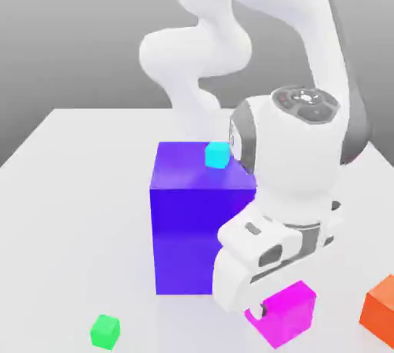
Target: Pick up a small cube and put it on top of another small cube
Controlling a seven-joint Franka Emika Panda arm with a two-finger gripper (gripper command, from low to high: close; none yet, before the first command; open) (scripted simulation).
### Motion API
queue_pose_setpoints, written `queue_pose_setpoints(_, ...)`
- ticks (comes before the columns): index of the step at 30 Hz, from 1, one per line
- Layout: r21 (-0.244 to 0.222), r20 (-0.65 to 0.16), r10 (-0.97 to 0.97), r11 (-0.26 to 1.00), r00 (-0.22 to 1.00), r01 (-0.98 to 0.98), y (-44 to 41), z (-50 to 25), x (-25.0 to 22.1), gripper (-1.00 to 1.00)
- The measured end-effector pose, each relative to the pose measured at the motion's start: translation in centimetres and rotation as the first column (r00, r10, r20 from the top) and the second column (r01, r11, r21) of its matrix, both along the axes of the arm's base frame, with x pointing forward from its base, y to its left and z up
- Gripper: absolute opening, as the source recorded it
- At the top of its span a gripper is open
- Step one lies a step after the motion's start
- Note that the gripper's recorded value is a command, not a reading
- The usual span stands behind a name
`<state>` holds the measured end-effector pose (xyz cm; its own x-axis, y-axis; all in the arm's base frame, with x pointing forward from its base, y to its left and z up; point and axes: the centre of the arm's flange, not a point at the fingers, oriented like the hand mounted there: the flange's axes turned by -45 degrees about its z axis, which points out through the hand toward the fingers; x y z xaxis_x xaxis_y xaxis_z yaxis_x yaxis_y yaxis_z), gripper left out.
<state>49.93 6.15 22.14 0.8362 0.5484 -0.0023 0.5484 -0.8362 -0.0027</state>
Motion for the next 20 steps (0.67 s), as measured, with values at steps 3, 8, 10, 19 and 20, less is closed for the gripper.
queue_pose_setpoints(3,0.001,-0.001,0.021,1.000,1.000,-0.021,-5.2,0.6,0.0,-1.00)
queue_pose_setpoints(8,0.001,0.001,0.058,0.998,0.998,-0.058,-13.8,1.6,-1.2,-1.00)
queue_pose_setpoints(10,0.001,0.001,0.073,0.997,0.997,-0.073,-17.1,2.0,-2.1,-1.00)
queue_pose_setpoints(19,0.000,0.003,0.087,0.996,0.996,-0.087,-20.2,-3.7,-3.1,1.00)
queue_pose_setpoints(20,0.000,0.003,0.087,0.996,0.996,-0.087,-20.2,-3.7,-3.1,1.00)
